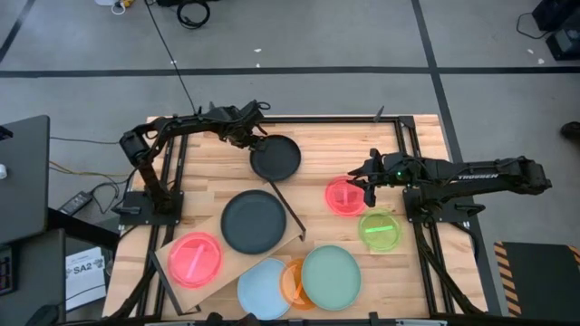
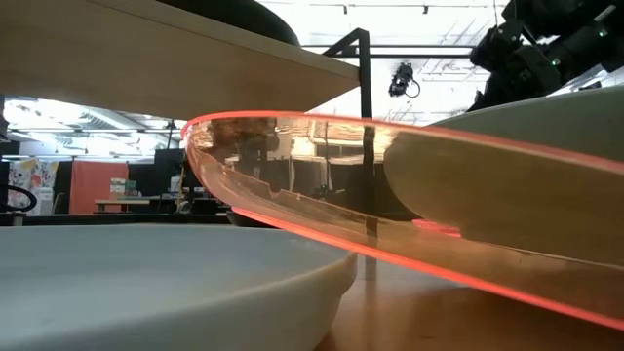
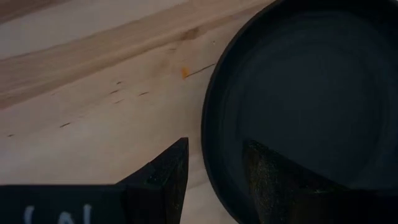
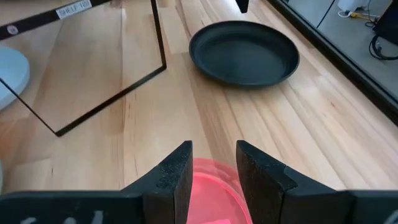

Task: Place and stack plates onto a shelf
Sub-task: Stack the black plate on top of the black plate on the shelf

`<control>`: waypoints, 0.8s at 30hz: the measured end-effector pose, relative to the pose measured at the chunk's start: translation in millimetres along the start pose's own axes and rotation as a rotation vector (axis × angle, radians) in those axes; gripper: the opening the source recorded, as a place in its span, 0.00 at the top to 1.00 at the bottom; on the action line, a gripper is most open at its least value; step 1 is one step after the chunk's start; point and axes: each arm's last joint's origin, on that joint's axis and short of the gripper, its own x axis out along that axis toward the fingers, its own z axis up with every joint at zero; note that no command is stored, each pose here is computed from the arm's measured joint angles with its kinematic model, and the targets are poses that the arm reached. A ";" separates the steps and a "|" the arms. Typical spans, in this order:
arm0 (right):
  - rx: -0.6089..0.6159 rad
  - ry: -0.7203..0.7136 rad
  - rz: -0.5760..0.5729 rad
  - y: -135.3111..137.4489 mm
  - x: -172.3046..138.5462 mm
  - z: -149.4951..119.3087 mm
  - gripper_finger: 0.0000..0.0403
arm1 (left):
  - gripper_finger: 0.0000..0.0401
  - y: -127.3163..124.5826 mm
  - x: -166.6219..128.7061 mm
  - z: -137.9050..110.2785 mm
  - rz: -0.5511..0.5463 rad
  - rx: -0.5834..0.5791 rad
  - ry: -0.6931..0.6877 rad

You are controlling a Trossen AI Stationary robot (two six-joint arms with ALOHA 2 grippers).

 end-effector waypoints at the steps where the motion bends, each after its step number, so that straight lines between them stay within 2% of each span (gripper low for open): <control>1: 0.000 0.003 0.000 0.0 0.9 -2.4 0.68 | 0.61 0.1 0.0 -0.1 0.003 0.000 0.000; 13: -0.002 0.024 -0.001 -0.2 4.3 -12.9 0.68 | 0.61 0.3 0.6 -0.2 0.007 0.000 0.002; 24: -0.002 0.025 -0.001 -0.2 4.3 -13.0 0.68 | 0.61 1.5 35.2 -4.4 0.063 0.003 0.081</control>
